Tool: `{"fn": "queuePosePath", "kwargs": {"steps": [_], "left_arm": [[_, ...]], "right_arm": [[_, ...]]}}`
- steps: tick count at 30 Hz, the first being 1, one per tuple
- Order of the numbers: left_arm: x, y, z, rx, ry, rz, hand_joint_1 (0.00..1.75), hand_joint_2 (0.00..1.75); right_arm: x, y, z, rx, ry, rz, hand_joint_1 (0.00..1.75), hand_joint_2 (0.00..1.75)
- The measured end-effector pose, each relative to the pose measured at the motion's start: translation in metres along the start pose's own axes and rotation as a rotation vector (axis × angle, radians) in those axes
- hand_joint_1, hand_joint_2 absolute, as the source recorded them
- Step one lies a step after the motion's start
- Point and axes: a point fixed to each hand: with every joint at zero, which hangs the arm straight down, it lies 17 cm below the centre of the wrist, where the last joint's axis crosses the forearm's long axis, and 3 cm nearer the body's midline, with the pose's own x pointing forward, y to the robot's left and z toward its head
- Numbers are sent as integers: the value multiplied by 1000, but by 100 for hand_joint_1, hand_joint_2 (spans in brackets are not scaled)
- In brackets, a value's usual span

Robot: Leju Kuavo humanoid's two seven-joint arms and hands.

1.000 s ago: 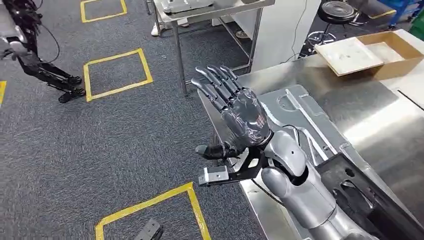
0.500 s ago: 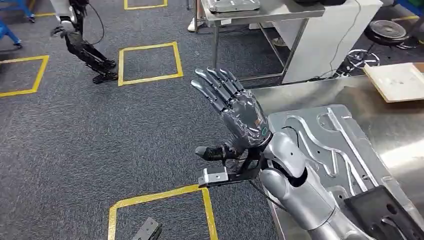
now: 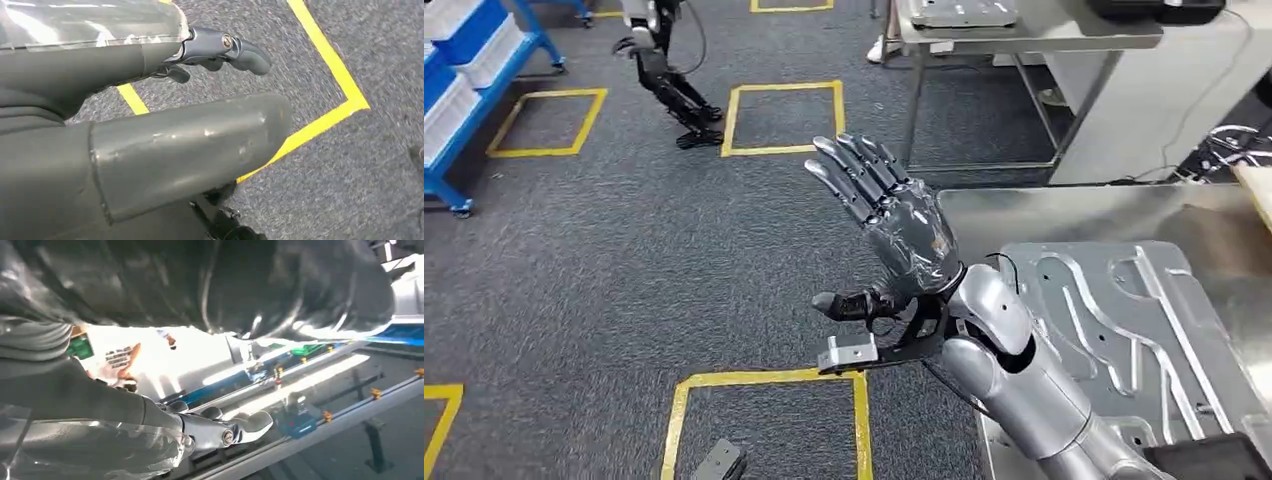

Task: Take the parts from the cabinet and place them on the table.

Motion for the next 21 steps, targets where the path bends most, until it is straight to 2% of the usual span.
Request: {"fn": "queuePosePath", "kwargs": {"steps": [10, 21], "left_arm": [[-1, 4, 0, 9, 3, -6, 0, 0], [-27, 19, 10, 38, 46, -22, 0, 0]], "right_arm": [[0, 2, 5, 0, 10, -10, 0, 0], [2, 8, 15, -3, 22, -36, 0, 0]]}}
